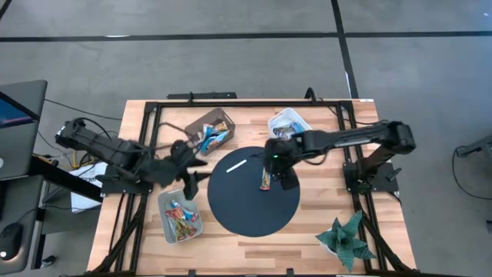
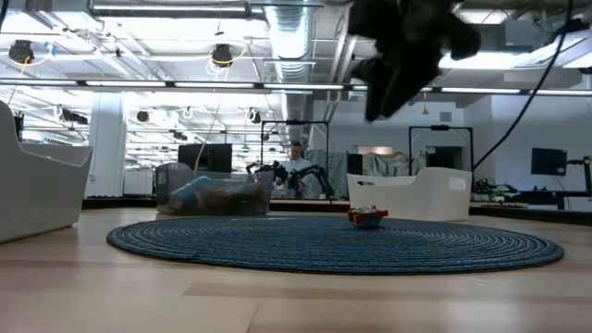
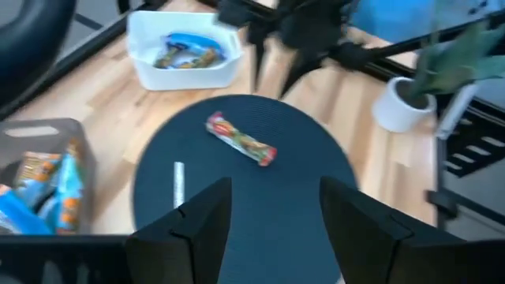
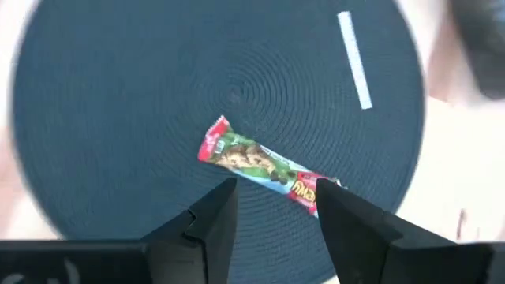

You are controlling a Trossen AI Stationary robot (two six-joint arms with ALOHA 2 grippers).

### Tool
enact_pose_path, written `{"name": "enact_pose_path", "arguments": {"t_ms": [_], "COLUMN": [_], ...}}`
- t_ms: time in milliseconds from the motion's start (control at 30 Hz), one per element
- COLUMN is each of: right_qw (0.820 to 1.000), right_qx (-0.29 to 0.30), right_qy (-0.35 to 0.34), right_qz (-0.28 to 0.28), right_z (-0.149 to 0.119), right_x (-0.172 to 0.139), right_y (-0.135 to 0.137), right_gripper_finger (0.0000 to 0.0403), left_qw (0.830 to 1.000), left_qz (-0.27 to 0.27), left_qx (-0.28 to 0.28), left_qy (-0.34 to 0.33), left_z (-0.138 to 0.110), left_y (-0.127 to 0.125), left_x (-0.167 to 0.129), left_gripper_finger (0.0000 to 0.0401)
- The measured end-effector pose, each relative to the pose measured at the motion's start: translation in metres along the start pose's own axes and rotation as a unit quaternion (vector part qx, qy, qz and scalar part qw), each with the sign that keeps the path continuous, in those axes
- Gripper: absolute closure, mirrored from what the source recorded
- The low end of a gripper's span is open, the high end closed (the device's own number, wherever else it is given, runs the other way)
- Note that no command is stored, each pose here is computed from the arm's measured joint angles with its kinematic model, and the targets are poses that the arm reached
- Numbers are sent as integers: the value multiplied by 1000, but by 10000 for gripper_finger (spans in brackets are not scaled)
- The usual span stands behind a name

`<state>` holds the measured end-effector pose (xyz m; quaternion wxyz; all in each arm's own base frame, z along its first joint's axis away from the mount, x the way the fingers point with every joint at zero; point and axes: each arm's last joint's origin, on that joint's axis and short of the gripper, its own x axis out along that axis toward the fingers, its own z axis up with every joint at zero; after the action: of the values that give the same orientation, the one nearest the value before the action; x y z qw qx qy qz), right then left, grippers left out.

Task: Pick and place Granola Bars by type
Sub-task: Put the red granola bar into the gray bin

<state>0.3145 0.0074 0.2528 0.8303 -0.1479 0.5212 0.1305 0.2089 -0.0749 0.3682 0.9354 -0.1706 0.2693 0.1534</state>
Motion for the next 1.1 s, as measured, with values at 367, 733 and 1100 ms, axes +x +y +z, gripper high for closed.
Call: {"name": "enact_pose_path", "arguments": {"t_ms": [367,733,1100], "right_qw": [990,982,975], "right_qx": [-96,-158,-214], "right_qy": [95,90,52], "right_qz": [48,52,31], "right_z": [-6,-3,4], "right_x": [74,86,88], "right_y": [-5,-9,-15], "right_gripper_finger": [239,237,225], "left_qw": [998,997,997], "left_qz": [-12,-4,5], "left_qx": [-39,-58,-63], "left_qy": [-39,-58,-47], "left_z": [-30,-45,-54], "left_y": [-34,-50,-61], "left_x": [-22,-23,-10], "left_gripper_finger": [214,214,214]}}
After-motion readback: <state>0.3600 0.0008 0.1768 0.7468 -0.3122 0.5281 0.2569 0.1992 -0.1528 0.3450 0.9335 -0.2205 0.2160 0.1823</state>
